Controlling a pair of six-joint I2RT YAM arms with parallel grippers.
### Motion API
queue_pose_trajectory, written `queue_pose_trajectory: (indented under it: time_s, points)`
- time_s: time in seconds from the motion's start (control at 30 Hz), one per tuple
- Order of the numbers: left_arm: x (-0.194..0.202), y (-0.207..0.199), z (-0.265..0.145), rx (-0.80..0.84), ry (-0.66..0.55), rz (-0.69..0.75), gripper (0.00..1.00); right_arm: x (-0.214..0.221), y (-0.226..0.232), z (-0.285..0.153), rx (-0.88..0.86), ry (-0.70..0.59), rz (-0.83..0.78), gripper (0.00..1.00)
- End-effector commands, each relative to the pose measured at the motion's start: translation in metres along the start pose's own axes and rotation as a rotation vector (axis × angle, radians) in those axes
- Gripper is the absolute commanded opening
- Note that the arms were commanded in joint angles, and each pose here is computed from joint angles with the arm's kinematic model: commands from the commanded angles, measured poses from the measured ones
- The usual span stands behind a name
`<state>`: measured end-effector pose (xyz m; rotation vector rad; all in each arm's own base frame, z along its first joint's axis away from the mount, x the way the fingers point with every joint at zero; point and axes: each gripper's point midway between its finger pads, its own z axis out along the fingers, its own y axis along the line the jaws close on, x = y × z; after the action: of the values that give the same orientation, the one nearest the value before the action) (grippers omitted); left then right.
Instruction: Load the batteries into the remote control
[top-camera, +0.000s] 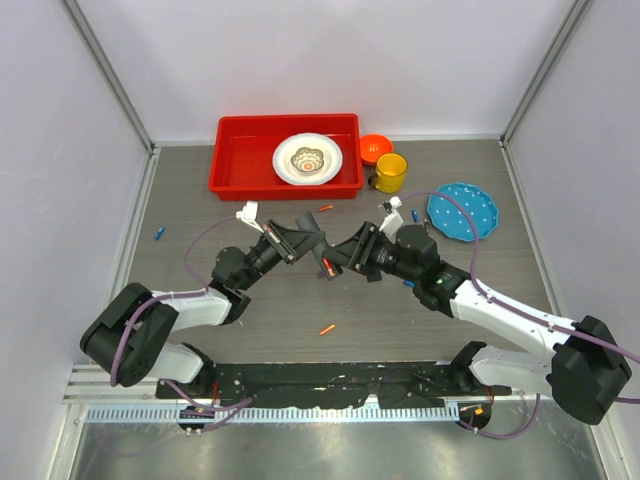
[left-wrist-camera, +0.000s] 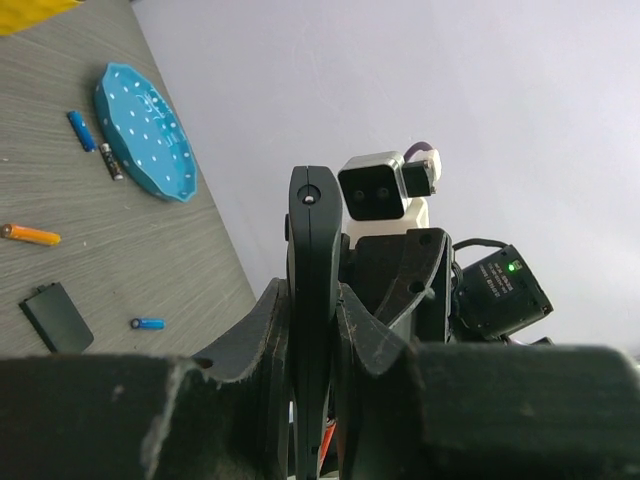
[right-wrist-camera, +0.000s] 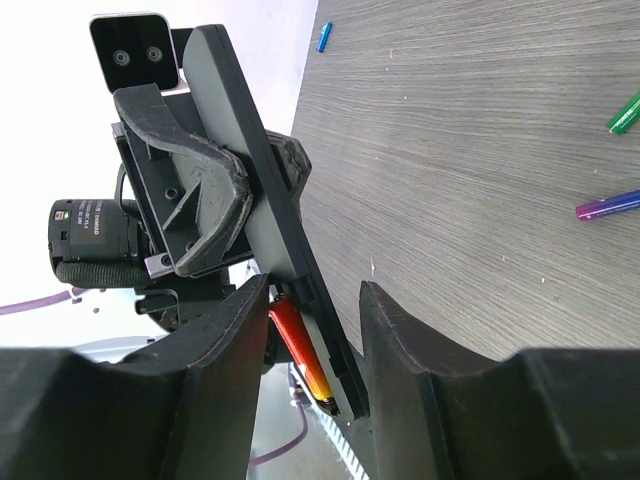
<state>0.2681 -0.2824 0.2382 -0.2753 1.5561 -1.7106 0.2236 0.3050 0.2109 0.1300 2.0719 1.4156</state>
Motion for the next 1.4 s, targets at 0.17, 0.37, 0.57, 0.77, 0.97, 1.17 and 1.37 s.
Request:
queue_pose_trajectory:
  time_s: [0.17,0.37,0.57,0.77,0.97,1.17,1.37]
  points:
    - [-0.046,-0.096,-0.001,0.337,-0.192,0.083,0.00,0.018,-0.018,-0.002,0.063,0.061,-0.050,0.40]
    - [-0.048,-0.093,-0.001,0.327,-0.207,0.077,0.00,0.021,-0.020,-0.001,0.086,0.071,-0.079,0.41]
    - [-0.051,-0.096,0.000,0.331,-0.215,0.074,0.00,0.024,-0.023,-0.001,0.098,0.081,-0.095,0.41]
    - [-0.052,-0.098,0.000,0.336,-0.222,0.073,0.00,0.029,-0.028,0.000,0.112,0.094,-0.102,0.41]
    - [-0.055,-0.099,0.002,0.334,-0.232,0.073,0.00,0.030,-0.032,0.001,0.130,0.100,-0.119,0.41]
    - [-0.056,-0.100,0.004,0.331,-0.231,0.072,0.00,0.033,-0.038,0.000,0.152,0.109,-0.139,0.41]
    - [-0.056,-0.101,0.005,0.329,-0.229,0.073,0.00,0.038,-0.044,0.001,0.175,0.125,-0.159,0.41]
